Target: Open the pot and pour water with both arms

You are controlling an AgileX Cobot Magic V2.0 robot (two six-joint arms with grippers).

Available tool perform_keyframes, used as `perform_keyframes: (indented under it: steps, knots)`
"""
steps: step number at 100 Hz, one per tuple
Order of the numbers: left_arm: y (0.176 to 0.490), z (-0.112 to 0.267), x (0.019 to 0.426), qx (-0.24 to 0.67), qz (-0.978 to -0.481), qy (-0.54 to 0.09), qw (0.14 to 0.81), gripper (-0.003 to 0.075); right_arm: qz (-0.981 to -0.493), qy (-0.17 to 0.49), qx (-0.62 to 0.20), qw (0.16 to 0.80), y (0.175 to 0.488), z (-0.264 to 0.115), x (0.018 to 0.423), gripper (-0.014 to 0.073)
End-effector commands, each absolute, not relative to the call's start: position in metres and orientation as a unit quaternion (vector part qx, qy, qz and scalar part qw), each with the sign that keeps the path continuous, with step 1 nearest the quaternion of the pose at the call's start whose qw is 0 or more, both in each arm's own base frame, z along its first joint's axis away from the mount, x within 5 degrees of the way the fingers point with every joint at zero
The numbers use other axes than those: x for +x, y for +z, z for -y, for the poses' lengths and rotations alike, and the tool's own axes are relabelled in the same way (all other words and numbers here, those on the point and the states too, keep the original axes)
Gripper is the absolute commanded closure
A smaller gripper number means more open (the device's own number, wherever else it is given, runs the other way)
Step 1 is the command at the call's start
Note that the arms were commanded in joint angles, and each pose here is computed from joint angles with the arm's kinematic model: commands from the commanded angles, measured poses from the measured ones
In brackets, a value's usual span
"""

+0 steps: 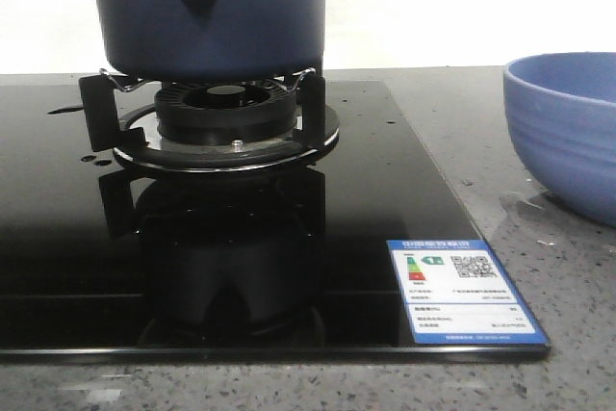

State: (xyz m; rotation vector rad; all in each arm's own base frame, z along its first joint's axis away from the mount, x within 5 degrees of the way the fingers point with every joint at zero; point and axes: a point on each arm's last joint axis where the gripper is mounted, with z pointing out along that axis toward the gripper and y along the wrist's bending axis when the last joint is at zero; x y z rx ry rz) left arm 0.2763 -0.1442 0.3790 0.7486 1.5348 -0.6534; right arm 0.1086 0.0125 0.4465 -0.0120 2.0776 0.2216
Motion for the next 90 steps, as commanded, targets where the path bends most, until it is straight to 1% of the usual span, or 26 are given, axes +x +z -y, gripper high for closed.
perform_keyframes:
  steps: [1, 13, 44, 68, 90]
  knots:
    - [0.399, 0.15, 0.273, 0.324, -0.633, -0.321, 0.626, 0.05, -0.837, 0.077, -0.008, 0.542, 0.46, -0.011, 0.104, 0.0658]
    - [0.392, 0.152, 0.28, 0.325, -0.642, -0.317, 0.618, 0.05, -0.843, 0.066, -0.01, 0.534, 0.458, -0.009, 0.103, 0.0658]
    - [0.378, 0.156, 0.29, 0.326, -0.657, -0.317, 0.602, 0.05, -0.843, 0.066, -0.01, 0.534, 0.458, -0.009, 0.103, 0.0658]
    - [0.372, 0.154, 0.297, 0.314, -0.671, -0.301, 0.6, 0.05, -0.843, 0.066, -0.01, 0.534, 0.458, -0.009, 0.103, 0.0658]
    - [0.365, 0.156, 0.302, 0.307, -0.678, -0.306, 0.593, 0.05, -0.843, 0.066, -0.01, 0.534, 0.458, -0.009, 0.103, 0.0658]
